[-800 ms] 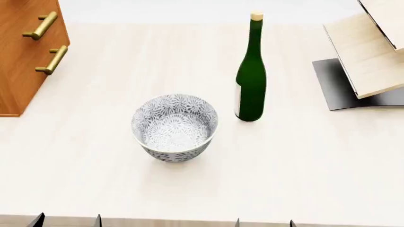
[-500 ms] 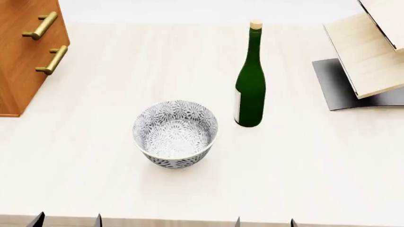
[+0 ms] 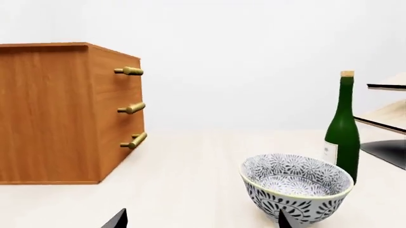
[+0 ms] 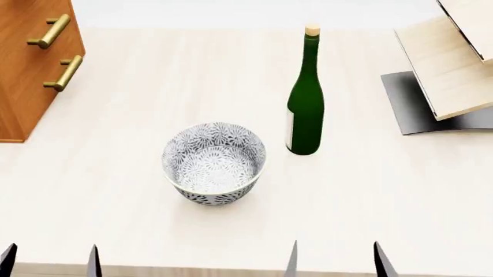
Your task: Put the wine bottle on the wine rack.
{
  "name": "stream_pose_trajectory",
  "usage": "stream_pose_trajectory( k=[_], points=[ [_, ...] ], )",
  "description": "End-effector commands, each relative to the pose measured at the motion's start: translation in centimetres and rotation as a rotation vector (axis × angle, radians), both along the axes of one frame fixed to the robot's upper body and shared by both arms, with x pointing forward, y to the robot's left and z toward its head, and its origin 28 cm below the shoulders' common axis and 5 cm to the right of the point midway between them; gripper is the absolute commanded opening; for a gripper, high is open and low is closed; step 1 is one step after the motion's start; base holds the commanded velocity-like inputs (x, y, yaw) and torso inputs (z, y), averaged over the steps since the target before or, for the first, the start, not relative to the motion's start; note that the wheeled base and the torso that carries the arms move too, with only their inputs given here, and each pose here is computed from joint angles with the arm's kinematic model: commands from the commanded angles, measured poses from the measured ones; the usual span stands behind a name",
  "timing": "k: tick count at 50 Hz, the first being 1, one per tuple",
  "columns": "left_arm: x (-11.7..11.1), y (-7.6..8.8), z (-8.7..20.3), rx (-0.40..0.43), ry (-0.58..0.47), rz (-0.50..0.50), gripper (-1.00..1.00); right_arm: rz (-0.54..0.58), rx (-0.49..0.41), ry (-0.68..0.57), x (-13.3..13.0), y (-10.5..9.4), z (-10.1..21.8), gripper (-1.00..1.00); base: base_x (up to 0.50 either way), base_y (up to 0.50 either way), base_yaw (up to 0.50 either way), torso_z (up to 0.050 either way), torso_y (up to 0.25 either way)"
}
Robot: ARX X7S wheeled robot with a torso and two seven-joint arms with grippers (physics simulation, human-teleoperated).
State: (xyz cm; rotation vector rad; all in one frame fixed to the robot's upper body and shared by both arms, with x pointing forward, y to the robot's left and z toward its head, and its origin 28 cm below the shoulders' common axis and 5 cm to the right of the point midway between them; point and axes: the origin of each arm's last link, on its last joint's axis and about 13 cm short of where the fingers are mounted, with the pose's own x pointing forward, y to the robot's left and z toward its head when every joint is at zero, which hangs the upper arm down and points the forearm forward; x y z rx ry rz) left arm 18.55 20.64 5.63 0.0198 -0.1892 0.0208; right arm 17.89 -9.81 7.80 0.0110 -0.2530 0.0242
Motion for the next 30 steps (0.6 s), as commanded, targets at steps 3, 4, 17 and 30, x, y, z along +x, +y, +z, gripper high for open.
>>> stream_pose_trajectory(
  k=[3, 4, 17, 30],
  points=[
    [-2.6, 0.2, 3.2, -0.005, -0.208, 0.030, 1.00, 0.020, 0.012, -0.243, -3.0, 0.1, 3.7, 1.00, 0.00, 0.00, 0.00, 0.000, 0.000],
    [-2.6, 0.2, 3.3, 0.003, -0.213, 0.034, 1.00, 0.020, 0.015, -0.250, -3.1, 0.1, 3.8, 1.00, 0.00, 0.00, 0.00, 0.000, 0.000],
    [-4.5, 0.1, 4.7, 0.015, -0.416, 0.066, 1.00, 0.000, 0.044, -0.489, -4.8, 0.0, 5.0, 1.00, 0.00, 0.00, 0.00, 0.000, 0.000],
    [-5.0, 0.1, 5.0, 0.006, -0.490, 0.081, 1.00, -0.017, 0.073, -0.564, -5.4, -0.1, 5.2, 1.00, 0.00, 0.00, 0.00, 0.000, 0.000]
  ],
)
